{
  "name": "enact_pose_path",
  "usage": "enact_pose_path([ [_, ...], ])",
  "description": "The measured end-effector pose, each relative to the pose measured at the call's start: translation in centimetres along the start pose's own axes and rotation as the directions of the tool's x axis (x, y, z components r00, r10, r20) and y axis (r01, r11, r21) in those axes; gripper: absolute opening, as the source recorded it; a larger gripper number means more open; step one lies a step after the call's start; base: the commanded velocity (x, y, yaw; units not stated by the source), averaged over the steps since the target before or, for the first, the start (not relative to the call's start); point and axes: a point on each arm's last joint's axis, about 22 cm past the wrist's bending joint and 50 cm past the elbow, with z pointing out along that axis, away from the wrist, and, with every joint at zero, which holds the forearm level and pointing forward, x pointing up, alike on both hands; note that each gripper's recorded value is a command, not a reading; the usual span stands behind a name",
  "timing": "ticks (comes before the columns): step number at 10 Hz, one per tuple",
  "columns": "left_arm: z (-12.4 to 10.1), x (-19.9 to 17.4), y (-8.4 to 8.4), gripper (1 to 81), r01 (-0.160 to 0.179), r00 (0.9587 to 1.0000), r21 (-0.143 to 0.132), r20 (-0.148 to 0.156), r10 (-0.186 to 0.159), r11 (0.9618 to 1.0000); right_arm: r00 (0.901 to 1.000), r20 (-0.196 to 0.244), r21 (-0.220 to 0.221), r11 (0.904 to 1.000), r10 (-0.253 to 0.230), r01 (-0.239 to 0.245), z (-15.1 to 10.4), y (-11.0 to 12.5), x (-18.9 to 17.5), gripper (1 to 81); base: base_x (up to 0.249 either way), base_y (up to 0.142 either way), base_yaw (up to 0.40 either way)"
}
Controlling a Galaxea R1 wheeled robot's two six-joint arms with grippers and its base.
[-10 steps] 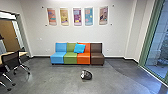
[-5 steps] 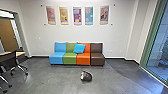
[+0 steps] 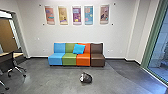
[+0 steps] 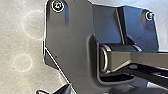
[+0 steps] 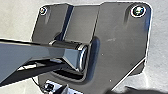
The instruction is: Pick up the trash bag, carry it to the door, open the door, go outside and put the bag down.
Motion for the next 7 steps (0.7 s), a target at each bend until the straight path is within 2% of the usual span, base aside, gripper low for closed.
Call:
enact_pose_path([
  [2,-0.01,0.03,-0.06,81.1,0.000,1.0000,0.001,0.000,0.000,1.0000,1.0000,0.001,-0.004,1.0000,0.000,0.000,-0.04,0.21,-0.03,81.1,0.151,0.000,0.000],
  [5,0.03,-0.02,0.11,81.1,0.000,1.0000,-0.002,0.001,0.000,1.0000,1.0000,0.002,-0.012,0.9999,0.000,0.000,-0.20,0.76,-0.08,81.1,0.151,0.065,0.000],
  [7,-0.03,0.05,-0.11,81.1,0.001,1.0000,0.002,0.000,-0.001,1.0000,1.0000,-0.001,-0.004,1.0000,-0.001,0.001,0.03,0.10,0.10,81.1,0.151,0.067,0.000],
])
